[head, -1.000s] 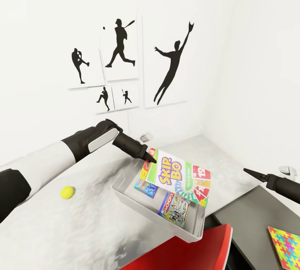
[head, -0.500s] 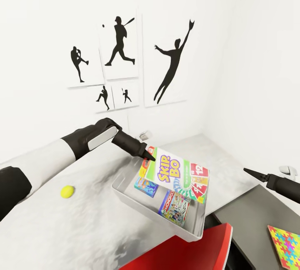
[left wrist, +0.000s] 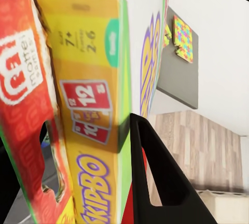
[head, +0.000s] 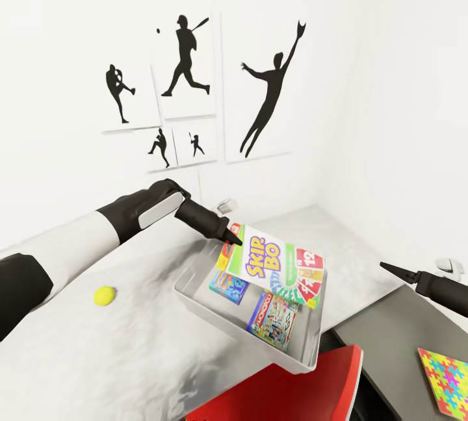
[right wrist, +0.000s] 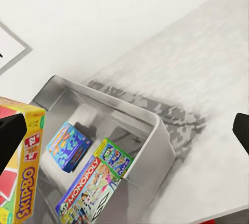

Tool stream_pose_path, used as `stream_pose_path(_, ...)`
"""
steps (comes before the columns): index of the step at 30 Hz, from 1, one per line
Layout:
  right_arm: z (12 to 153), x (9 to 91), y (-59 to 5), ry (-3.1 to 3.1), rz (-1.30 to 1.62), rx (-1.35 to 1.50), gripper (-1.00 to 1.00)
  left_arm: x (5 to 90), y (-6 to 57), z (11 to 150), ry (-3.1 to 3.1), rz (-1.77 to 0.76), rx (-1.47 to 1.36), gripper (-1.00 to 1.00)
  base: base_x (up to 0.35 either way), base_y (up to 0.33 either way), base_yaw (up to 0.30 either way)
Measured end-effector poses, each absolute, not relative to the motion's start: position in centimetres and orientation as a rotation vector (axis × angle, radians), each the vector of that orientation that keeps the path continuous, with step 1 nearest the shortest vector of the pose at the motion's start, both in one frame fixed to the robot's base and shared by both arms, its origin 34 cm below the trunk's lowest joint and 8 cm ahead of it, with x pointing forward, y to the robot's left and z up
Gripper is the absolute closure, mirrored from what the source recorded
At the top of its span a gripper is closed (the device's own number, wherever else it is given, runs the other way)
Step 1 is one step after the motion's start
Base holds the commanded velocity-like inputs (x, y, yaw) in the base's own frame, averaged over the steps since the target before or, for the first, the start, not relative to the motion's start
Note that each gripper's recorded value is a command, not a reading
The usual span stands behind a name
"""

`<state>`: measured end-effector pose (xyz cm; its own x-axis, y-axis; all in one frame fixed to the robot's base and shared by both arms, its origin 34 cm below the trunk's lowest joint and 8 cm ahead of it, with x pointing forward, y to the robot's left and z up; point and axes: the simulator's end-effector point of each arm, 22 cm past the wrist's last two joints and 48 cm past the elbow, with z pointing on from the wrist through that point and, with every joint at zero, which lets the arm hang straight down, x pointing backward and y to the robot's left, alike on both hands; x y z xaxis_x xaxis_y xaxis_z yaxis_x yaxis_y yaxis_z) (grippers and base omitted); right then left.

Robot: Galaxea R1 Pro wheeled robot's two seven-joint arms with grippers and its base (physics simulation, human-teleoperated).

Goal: Put all the toys in the child's room - the three board games (two on the bed and one on the table), the two jigsaw puzzles on the table, and the tennis ball on the table - inside the toy box on the table in the child's room.

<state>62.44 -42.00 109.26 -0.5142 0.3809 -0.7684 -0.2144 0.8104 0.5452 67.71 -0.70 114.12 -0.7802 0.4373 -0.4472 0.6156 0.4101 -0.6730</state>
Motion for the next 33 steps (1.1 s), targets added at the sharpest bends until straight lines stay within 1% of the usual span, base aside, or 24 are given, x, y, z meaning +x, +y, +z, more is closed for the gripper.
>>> stream_pose_path(33,106.5,62.9,-42.0,2.031,0.740,0.145,-1.00,68.5,-1.5,110.5,2.544,-1.319,0.930,1.00,0.000,0.000,0.000)
